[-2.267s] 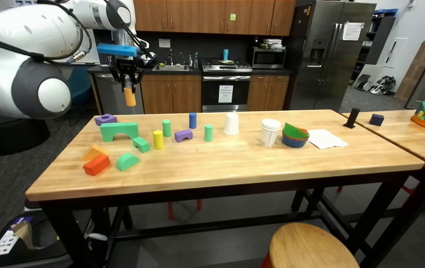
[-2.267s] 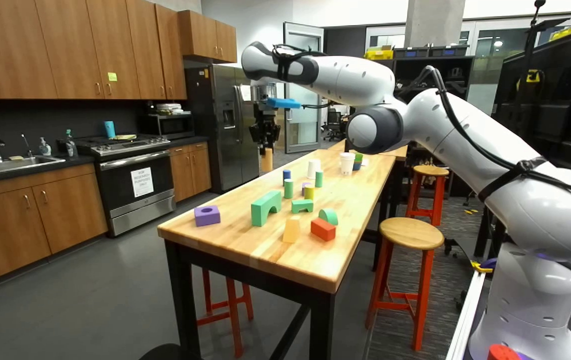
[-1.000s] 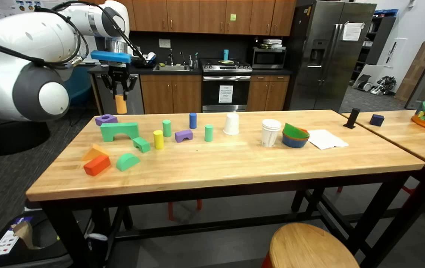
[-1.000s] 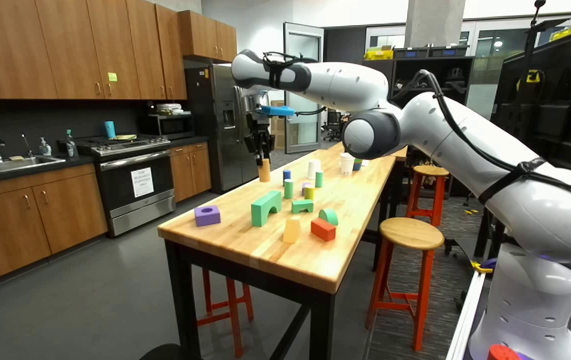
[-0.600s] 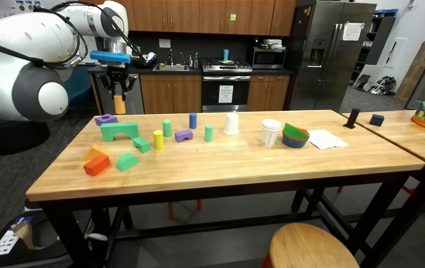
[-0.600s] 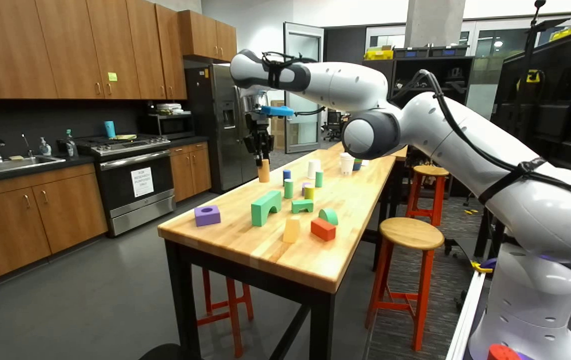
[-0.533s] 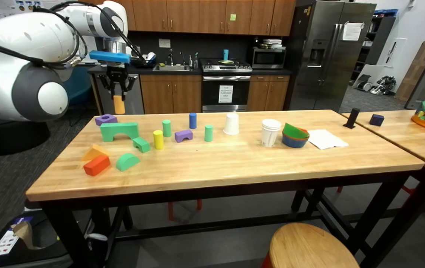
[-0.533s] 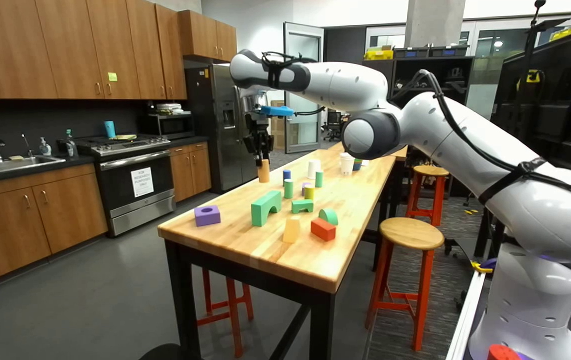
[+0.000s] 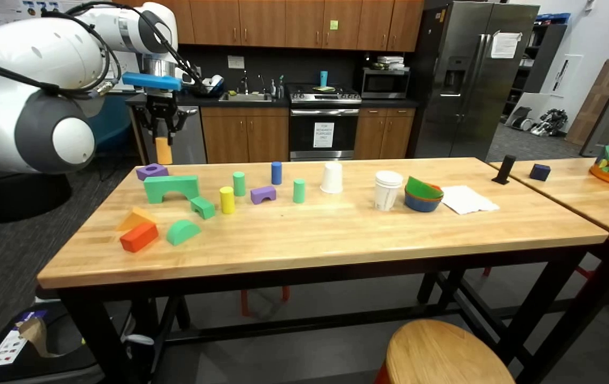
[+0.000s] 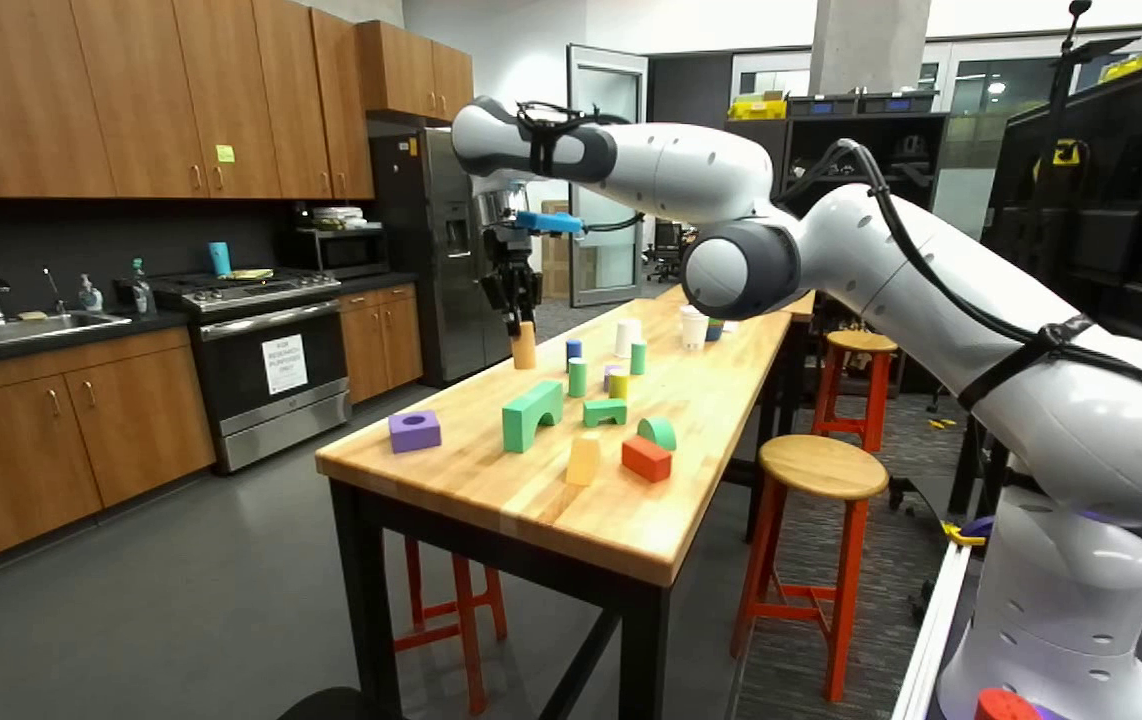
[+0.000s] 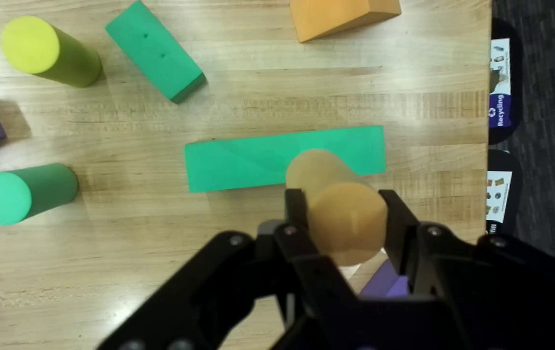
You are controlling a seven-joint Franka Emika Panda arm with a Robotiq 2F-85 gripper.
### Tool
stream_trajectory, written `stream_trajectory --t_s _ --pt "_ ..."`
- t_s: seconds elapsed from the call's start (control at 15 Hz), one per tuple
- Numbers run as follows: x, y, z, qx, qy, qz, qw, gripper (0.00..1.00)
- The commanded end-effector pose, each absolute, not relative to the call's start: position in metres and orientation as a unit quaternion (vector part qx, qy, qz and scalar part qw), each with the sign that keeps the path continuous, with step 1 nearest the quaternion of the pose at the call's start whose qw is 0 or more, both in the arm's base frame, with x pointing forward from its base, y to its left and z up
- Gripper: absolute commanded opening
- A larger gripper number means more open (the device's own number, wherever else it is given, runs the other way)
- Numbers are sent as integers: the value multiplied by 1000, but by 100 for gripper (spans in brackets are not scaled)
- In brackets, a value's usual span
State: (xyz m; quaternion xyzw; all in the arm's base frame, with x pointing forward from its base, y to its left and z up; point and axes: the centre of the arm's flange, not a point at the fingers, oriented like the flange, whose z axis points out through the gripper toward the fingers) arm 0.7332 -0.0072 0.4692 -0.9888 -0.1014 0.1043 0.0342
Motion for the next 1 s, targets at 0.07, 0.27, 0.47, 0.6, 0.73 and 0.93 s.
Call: stream_trajectory --t_s 0.07,0.27,0.47,0.6,0.73,0.93 --pt "714 2 466 -988 -109 107 27 15" --pt "715 3 467 -990 -85 95 54 15" --pt "715 4 468 -993 -51 78 72 15" --pt "717 5 467 -994 -43 72 70 15" --pt "718 6 465 -995 -44 70 62 15" --pt "717 10 463 -995 -45 74 53 15"
